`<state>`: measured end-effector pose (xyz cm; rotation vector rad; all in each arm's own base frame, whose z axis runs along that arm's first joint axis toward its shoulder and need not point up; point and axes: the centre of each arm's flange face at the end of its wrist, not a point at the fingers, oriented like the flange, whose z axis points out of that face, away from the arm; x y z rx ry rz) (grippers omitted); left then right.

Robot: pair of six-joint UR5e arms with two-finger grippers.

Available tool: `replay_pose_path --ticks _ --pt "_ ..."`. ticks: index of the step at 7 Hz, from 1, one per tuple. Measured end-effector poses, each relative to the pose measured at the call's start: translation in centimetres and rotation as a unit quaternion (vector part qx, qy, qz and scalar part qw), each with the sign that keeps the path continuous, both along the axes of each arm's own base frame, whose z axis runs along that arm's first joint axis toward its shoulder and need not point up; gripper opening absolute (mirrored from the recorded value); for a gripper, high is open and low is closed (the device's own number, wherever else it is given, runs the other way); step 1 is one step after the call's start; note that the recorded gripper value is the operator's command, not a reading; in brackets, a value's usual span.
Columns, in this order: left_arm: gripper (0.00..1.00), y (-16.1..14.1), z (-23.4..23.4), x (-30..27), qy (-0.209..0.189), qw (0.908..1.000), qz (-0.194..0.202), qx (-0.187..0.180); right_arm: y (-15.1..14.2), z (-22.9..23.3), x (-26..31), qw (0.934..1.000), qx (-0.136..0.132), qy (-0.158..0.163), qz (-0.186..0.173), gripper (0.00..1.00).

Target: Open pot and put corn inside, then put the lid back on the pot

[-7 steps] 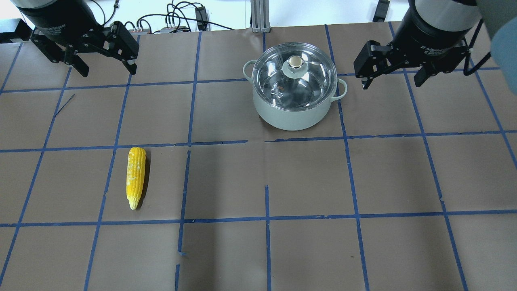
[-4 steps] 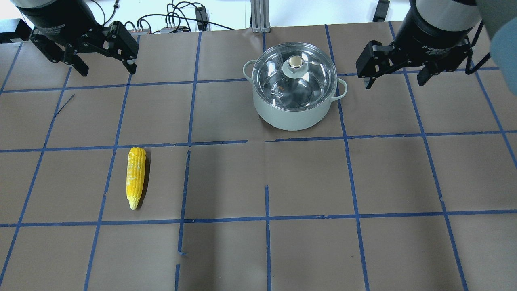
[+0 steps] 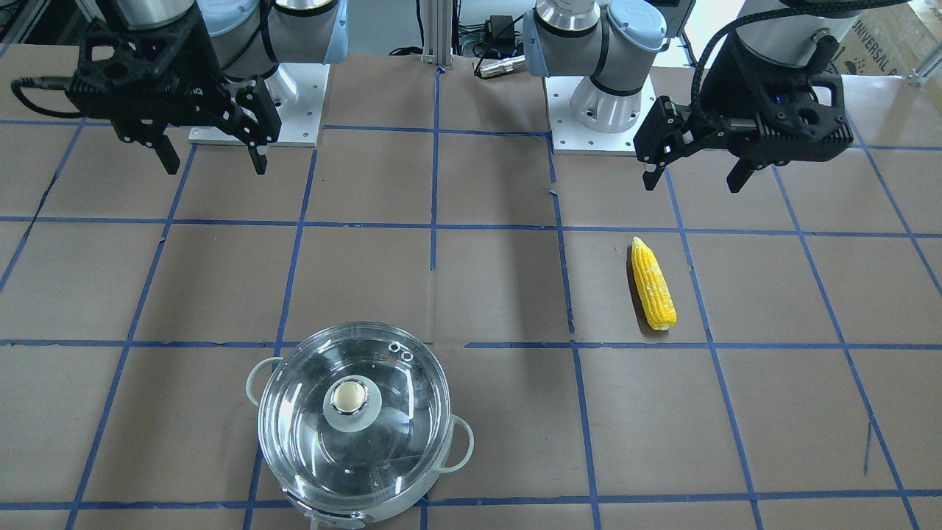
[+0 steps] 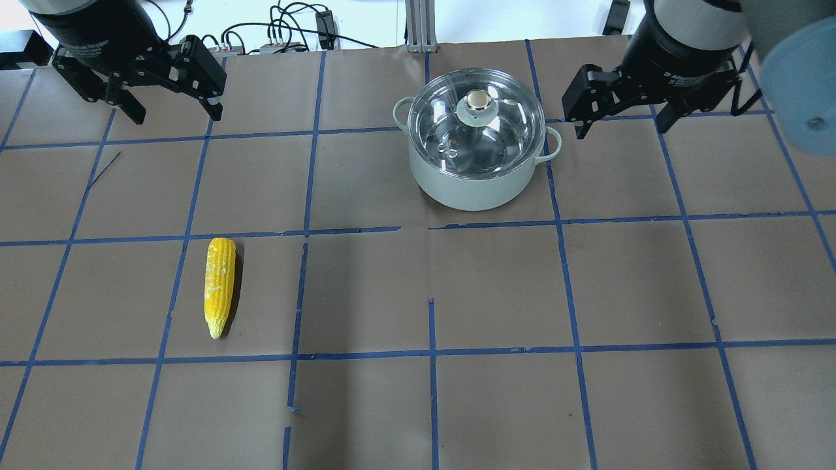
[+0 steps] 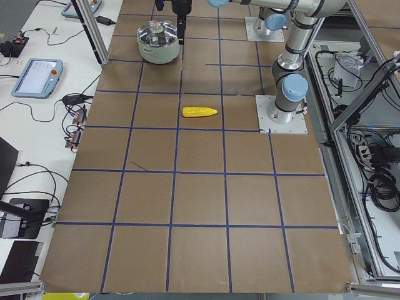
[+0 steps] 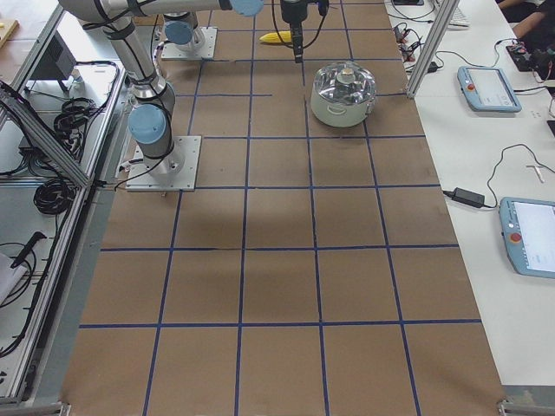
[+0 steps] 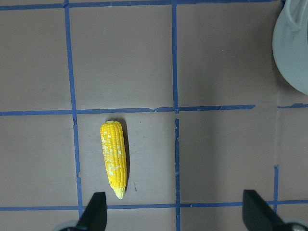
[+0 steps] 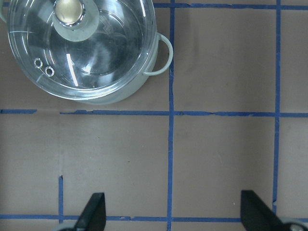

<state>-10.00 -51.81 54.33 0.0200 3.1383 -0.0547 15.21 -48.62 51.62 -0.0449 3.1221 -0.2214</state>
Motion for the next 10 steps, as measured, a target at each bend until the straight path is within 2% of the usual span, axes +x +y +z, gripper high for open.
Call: replay_pose_path --ticks 4,6,8,10 --pt "1.00 0.0 -0.7 0.0 0.000 1.0000 0.000 0.007 -10.3 -5.5 5.2 0.9996 0.027 -0.009 0.002 1.00" --pt "1.00 0.0 -0.6 0.0 0.001 1.0000 0.000 0.006 -14.6 -8.2 9.6 0.9997 0.026 -0.005 0.001 0.97" --pt "1.00 0.1 -0.4 0.0 0.000 1.0000 -0.002 0.005 -17.9 -12.2 11.6 0.9998 0.018 0.000 -0.003 0.97" --pt "1.00 0.1 -0.8 0.0 0.000 0.9999 -0.003 0.010 -19.5 -14.4 12.1 0.9999 0.004 0.001 -0.012 0.93"
